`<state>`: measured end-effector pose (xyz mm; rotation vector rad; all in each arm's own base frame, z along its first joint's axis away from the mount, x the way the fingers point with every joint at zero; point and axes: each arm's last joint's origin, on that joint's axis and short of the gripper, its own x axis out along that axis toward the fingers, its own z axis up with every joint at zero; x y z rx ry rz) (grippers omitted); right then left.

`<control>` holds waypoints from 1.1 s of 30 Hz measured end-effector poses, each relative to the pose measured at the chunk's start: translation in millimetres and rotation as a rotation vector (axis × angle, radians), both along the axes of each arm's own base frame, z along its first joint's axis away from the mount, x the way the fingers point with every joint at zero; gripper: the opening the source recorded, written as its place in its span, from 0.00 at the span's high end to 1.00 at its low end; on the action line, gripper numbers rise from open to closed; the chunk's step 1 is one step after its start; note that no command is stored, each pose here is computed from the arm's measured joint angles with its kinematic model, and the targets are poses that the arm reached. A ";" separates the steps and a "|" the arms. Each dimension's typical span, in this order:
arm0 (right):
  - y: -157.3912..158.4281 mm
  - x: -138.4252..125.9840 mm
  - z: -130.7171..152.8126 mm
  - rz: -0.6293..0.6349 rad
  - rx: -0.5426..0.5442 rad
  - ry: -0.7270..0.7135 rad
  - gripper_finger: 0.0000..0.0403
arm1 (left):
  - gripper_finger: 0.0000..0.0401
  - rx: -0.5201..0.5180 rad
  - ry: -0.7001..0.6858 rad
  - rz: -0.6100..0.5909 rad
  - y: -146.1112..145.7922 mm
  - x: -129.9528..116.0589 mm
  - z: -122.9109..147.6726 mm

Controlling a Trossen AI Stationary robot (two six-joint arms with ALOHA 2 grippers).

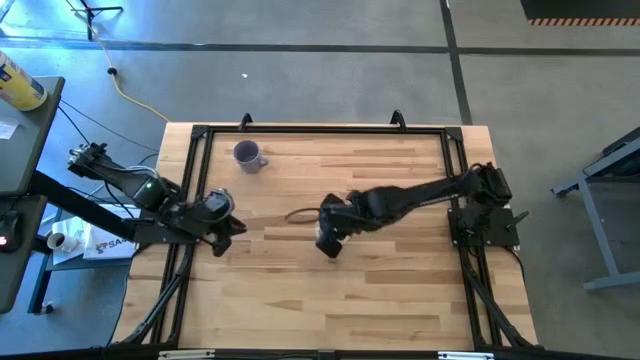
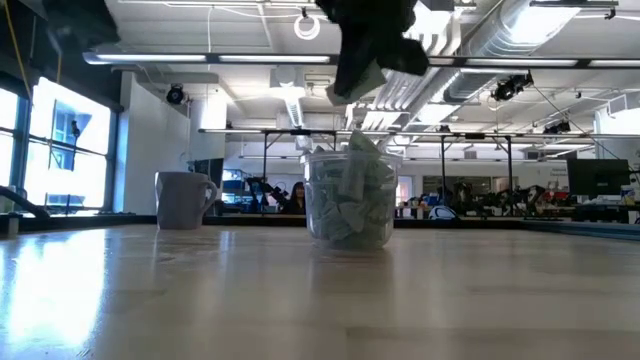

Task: Pick and place Stevia / Truvia into bins
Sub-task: Put the stevia packet into the transparent container

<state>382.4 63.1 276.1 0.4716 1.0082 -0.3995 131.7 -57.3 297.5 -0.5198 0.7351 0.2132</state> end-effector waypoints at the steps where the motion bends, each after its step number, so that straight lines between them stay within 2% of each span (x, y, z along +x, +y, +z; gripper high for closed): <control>1: -4.6 2.6 -2.7 0.020 0.013 0.009 0.99 | 0.76 -0.026 -0.010 0.010 0.6 -4.4 -6.2; 8: -17.5 22.8 -40.2 0.123 0.075 0.097 1.00 | 0.76 -0.175 -0.090 0.031 3.4 -25.6 -33.7; 11: -15.8 28.5 -56.4 0.162 0.071 0.134 0.99 | 0.76 -0.197 -0.125 0.010 2.8 -29.5 -36.9; 15: -16.9 30.2 -59.3 0.146 0.019 0.133 0.95 | 0.76 -0.202 -0.158 0.015 4.6 -32.9 -35.4; 18: -18.9 29.2 -57.2 0.123 -0.026 0.131 0.89 | 0.76 -0.181 -0.165 0.017 5.2 -32.7 -35.3; 28: -15.4 23.9 -51.2 0.147 0.040 0.146 0.57 | 0.76 -0.148 -0.182 0.003 6.8 -34.4 -34.1; 33: -6.8 19.7 -35.5 0.138 0.032 0.118 0.48 | 0.76 -0.124 -0.200 0.010 8.5 -35.8 -33.2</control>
